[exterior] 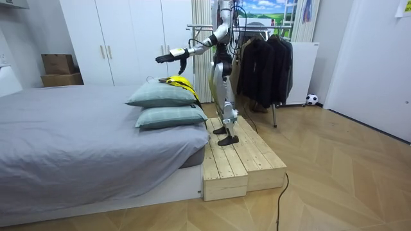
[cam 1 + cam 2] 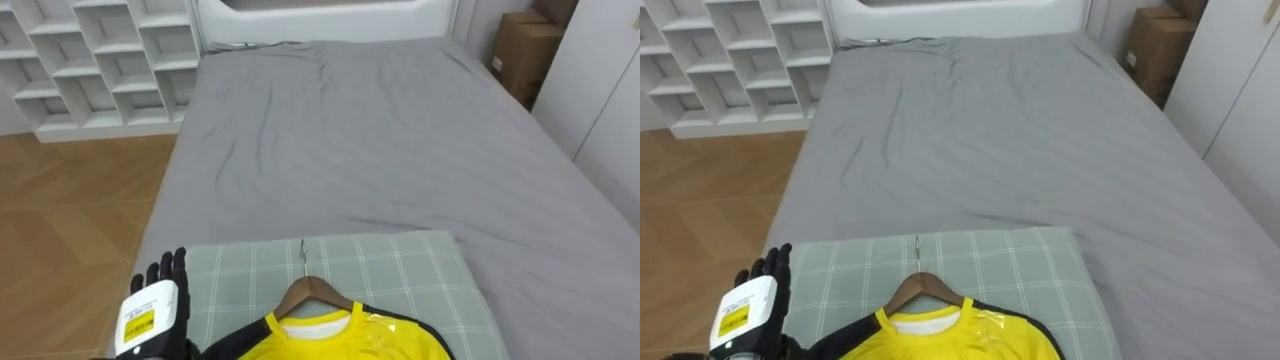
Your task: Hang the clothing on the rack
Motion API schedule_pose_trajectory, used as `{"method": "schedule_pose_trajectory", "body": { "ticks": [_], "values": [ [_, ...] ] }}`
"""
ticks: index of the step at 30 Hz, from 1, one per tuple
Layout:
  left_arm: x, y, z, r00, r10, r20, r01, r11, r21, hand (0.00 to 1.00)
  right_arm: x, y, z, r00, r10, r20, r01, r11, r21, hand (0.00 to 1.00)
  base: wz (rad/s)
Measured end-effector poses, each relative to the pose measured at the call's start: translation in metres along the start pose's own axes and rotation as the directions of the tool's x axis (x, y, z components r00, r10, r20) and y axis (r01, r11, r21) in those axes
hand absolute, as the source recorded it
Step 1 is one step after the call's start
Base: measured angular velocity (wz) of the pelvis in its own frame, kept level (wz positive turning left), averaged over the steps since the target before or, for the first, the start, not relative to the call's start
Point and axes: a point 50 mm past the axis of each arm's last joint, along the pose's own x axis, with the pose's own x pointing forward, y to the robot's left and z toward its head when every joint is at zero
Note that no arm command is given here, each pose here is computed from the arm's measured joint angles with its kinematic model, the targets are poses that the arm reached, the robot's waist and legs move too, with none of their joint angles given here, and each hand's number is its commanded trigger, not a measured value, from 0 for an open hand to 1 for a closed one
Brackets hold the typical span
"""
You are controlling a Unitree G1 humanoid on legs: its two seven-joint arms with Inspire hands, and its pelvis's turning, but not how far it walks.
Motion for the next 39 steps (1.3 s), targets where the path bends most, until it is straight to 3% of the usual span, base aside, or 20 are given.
{"method": "schedule_pose_trajectory", "body": {
  "ticks": [5,12,23,39],
  "values": [
    [0.019,0.009,0.013,1.000,0.006,0.002,-0.006,0.999,-0.054,0.00,-0.001,-0.005,0.012,1.000,-0.006,0.028,0.007,1.000,-0.008,0.00,0.00],
    [0.019,0.003,0.012,1.000,-0.027,-0.007,0.026,0.998,-0.052,0.00,-0.002,-0.012,0.016,0.999,-0.020,0.041,0.020,1.000,-0.012,0.00,0.00],
    [0.003,-0.031,0.008,0.980,-0.198,-0.016,0.199,0.980,0.005,0.00,-0.002,-0.009,0.023,0.998,-0.032,0.055,0.035,0.998,-0.049,0.00,-0.02],
    [-0.018,-0.055,0.020,0.959,-0.281,0.030,0.280,0.959,0.032,0.00,-0.002,-0.006,0.023,0.996,-0.067,0.051,0.069,0.997,-0.038,0.00,0.01]
  ]
}}
